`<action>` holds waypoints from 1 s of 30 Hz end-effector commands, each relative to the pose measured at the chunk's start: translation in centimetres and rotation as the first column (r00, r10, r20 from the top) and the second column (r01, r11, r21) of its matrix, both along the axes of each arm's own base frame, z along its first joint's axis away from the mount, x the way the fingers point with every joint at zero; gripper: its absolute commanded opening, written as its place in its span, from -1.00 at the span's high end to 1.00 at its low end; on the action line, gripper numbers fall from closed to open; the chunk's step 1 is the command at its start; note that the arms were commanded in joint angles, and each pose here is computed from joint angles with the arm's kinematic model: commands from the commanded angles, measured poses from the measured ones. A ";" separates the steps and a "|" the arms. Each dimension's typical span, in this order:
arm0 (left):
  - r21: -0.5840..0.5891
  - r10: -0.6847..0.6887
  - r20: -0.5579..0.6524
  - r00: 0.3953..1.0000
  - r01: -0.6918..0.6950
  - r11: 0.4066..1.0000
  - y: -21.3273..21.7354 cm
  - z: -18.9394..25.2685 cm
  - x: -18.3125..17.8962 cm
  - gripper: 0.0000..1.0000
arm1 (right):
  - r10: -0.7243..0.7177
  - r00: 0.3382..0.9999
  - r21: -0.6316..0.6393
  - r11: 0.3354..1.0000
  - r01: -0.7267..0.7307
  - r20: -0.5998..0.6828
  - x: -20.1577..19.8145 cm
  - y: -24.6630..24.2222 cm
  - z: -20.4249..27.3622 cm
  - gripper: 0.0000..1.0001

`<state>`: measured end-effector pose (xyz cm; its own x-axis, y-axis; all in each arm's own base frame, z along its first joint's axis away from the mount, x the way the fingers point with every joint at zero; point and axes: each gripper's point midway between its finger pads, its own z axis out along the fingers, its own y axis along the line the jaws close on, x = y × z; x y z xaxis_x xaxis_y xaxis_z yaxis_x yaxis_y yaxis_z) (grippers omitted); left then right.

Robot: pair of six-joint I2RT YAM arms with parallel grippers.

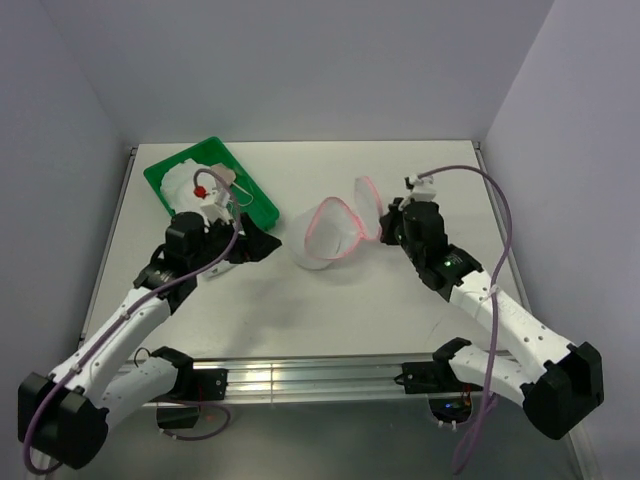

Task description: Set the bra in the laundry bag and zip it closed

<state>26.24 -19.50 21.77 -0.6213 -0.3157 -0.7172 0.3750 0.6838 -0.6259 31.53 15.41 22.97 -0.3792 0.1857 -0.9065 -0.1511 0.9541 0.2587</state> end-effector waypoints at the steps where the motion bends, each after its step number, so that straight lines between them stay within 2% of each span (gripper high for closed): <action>1: -0.080 -0.054 0.033 0.998 0.056 0.995 -3.2 1.3 0.2 -0.79 | -0.154 0.987 0.057 0.986 0.157 -0.053 0.2 -4.1 -3.0 1.00; 3: -0.075 -0.102 0.008 0.995 0.102 0.992 -5.4 0.3 -0.3 -0.78 | -0.295 0.951 0.068 0.951 0.302 -0.094 0.0 -7.9 -5.1 1.00; 5: -0.062 -0.127 -0.012 0.992 0.126 0.990 -7.3 -0.5 -0.3 -0.78 | -0.380 0.921 0.094 0.917 0.387 -0.083 -0.2 -10.8 -4.9 1.00; 9: -0.060 -0.151 -0.002 0.988 0.151 0.987 -9.0 -0.3 -0.3 -0.78 | -0.455 0.890 0.151 0.878 0.454 -0.031 -1.2 -13.3 -3.3 1.00; 12: -0.070 -0.153 0.022 0.988 0.154 0.986 -9.5 0.6 0.0 -0.77 | -0.430 0.902 0.208 0.886 0.415 0.030 -1.7 -12.9 -0.6 1.00; 17: -0.079 -0.165 0.030 0.986 0.167 0.983 -10.2 1.1 0.2 -0.77 | -0.293 0.952 0.260 0.929 0.262 0.089 -2.1 -10.4 3.7 1.00; 21: -0.080 -0.169 0.027 0.985 0.171 0.982 -10.5 0.9 0.3 -0.77 | -0.210 0.975 0.262 0.947 0.184 0.077 -1.9 -8.9 4.5 1.00; 23: -0.081 -0.173 0.020 0.985 0.174 0.981 -10.7 0.7 0.2 -0.77 | -0.235 0.970 0.270 0.940 0.211 0.059 -1.6 -9.1 3.7 1.00; 30: -0.077 -0.137 0.015 0.990 0.138 0.987 -10.8 -0.1 0.8 -0.77 | -0.297 0.954 0.310 0.905 0.292 -0.032 -2.0 -10.3 -5.3 1.00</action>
